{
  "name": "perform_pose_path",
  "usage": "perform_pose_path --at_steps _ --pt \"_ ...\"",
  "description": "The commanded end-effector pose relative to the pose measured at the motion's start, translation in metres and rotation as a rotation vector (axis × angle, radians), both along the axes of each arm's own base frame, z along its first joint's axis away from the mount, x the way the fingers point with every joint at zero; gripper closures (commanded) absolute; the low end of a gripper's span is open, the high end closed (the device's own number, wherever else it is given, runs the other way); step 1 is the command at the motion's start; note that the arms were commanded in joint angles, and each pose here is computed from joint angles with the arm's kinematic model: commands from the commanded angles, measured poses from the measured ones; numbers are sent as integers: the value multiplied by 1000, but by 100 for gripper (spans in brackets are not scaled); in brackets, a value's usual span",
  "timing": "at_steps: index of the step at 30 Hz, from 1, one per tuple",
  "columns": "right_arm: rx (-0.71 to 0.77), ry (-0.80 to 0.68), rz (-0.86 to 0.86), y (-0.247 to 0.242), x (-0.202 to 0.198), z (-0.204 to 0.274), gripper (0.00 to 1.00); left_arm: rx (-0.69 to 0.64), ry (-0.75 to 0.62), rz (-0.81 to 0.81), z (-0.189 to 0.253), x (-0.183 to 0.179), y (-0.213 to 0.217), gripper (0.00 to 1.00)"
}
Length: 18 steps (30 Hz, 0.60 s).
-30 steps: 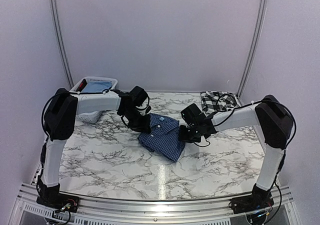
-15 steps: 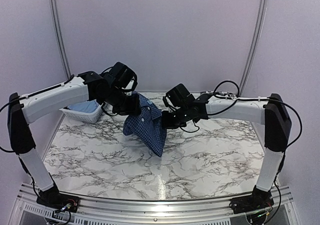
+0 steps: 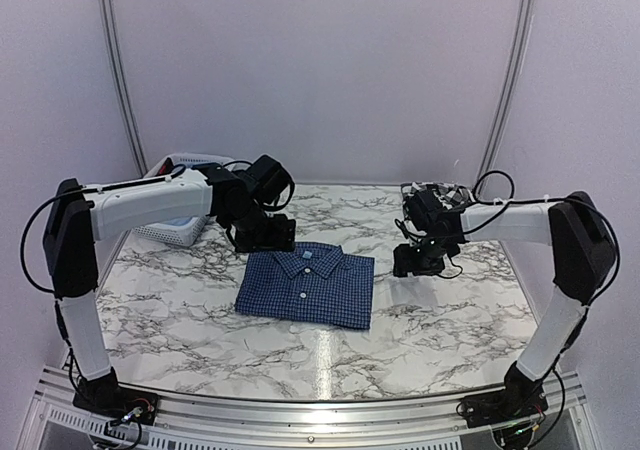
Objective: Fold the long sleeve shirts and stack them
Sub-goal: Smooth out the square-folded shirt at the center of the board, then move the square-folded shirt to the center of the board.
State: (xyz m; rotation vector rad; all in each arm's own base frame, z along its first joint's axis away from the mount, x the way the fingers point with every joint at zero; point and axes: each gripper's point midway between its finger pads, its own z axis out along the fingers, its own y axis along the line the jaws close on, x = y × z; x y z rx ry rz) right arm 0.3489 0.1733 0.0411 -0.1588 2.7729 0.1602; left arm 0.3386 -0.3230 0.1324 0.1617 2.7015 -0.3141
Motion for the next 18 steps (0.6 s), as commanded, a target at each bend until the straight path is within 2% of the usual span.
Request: perform_pose_path --at_steps 1,7,13,18 --pt "108 -138 41 34 6 54 39 25 -15 41 -4 11 31 18" --pt "260 -145 100 83 -8 65 36 10 56 52 -40 9 69 19" --pt "286 -127 129 103 -7 48 36 -51 80 5 -58 6 76 18" --pt "288 -98 133 106 -8 28 40 -110 117 13 -78 7 82 21"
